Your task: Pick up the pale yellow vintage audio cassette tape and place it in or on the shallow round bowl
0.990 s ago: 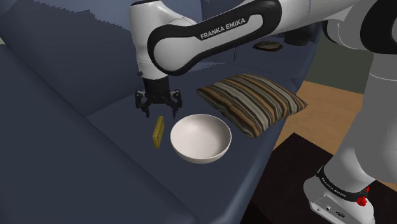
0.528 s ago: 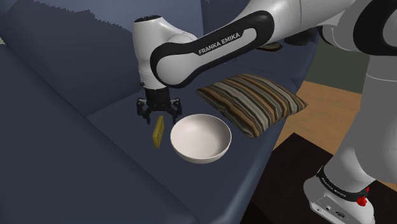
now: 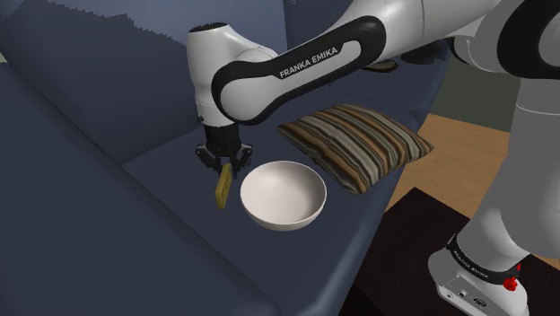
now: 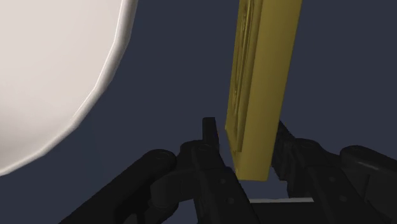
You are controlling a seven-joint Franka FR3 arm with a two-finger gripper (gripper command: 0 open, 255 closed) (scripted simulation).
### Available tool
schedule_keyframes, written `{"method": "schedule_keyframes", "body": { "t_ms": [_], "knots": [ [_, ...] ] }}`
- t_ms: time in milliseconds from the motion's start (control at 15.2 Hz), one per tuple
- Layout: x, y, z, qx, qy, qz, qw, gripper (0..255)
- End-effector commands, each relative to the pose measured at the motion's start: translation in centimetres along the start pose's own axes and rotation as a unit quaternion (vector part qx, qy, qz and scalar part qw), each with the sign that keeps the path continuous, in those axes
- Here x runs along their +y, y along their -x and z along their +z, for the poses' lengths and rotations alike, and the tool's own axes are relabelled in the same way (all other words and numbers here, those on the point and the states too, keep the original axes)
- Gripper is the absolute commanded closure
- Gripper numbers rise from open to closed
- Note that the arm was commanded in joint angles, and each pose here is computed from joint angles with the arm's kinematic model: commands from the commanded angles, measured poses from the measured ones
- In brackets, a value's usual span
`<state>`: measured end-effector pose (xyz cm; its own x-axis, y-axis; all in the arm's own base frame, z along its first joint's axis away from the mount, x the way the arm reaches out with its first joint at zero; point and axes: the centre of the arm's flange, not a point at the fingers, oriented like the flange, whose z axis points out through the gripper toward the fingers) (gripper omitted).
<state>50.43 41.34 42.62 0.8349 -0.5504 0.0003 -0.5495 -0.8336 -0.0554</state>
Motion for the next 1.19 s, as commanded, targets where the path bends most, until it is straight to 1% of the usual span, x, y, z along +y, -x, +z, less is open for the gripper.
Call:
{"method": "schedule_keyframes", "body": {
  "t_ms": [0, 462, 1122],
  "knots": [
    [0.0, 0.0, 0.0, 0.0, 0.0, 0.0, 1.0, 255],
    [0.0, 0.0, 0.0, 0.0, 0.0, 0.0, 1.0, 255],
    [-0.3, 0.0, -5.3, 0.0, 0.0, 0.0, 1.0, 255]
  ]
}}
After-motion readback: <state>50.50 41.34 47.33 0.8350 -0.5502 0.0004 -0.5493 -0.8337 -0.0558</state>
